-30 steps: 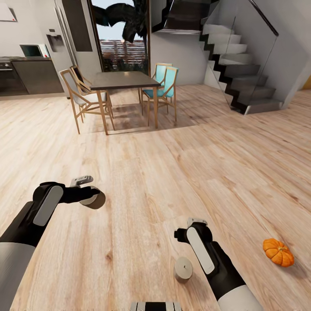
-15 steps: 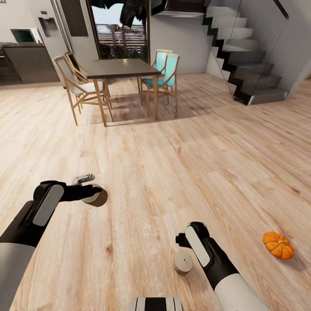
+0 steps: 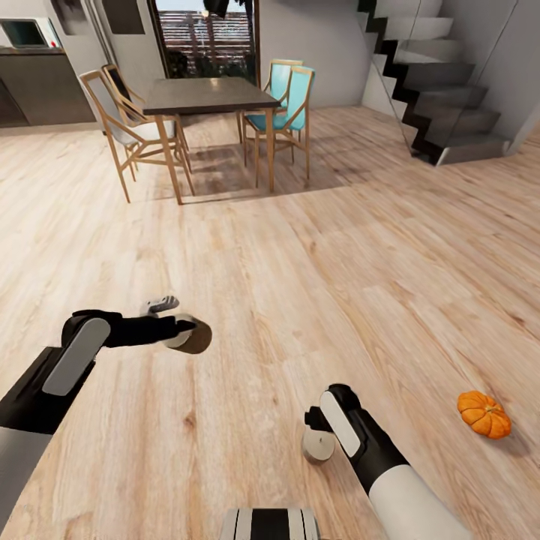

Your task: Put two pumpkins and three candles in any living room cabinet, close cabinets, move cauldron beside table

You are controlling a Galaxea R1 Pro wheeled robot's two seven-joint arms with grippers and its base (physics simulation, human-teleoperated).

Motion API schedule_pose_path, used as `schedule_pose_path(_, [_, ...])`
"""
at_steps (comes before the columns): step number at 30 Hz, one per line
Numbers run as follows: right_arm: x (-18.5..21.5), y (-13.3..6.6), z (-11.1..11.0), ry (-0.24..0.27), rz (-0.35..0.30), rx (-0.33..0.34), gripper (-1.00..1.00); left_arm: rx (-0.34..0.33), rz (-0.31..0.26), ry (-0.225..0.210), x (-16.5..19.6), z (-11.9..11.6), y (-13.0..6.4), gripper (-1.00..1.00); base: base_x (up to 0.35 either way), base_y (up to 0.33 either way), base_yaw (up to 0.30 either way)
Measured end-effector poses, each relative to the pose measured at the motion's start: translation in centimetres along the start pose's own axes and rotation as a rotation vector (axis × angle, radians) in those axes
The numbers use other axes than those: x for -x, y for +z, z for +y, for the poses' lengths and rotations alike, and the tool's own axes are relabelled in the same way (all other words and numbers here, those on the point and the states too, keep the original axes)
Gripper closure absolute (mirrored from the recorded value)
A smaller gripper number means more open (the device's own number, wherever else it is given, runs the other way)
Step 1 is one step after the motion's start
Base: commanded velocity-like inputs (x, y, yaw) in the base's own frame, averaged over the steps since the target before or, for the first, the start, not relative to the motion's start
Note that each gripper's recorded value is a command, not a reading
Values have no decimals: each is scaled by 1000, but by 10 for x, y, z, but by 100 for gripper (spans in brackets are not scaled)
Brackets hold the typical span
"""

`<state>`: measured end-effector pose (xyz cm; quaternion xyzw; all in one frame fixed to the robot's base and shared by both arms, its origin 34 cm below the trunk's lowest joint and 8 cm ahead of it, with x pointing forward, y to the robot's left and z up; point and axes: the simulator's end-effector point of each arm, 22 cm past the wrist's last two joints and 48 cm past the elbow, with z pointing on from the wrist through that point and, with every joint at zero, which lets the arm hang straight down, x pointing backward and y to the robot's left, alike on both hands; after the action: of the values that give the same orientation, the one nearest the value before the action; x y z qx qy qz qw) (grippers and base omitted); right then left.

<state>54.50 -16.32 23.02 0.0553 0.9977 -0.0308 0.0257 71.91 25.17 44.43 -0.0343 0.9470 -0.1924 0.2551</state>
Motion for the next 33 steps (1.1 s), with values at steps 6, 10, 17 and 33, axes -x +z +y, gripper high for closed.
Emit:
schedule_pose_path(6, [-7,12,1,-1,24,-1,-100,-158,31,-58,-5,-25,-7,100,0,0,0])
schedule_pose_path(10, [-9,15,5,-1,32,17,-100,-203,43,-78,-8,-32,-7,100,0,0,0])
schedule_pose_path(17, [-1,15,11,20,-6,39,-100,-326,45,-107,-4,-51,-20,100,0,0,0])
schedule_pose_path(33, [32,32,22,78,-158,81,-100,-449,68,-136,-11,-65,-15,100,0,0,0])
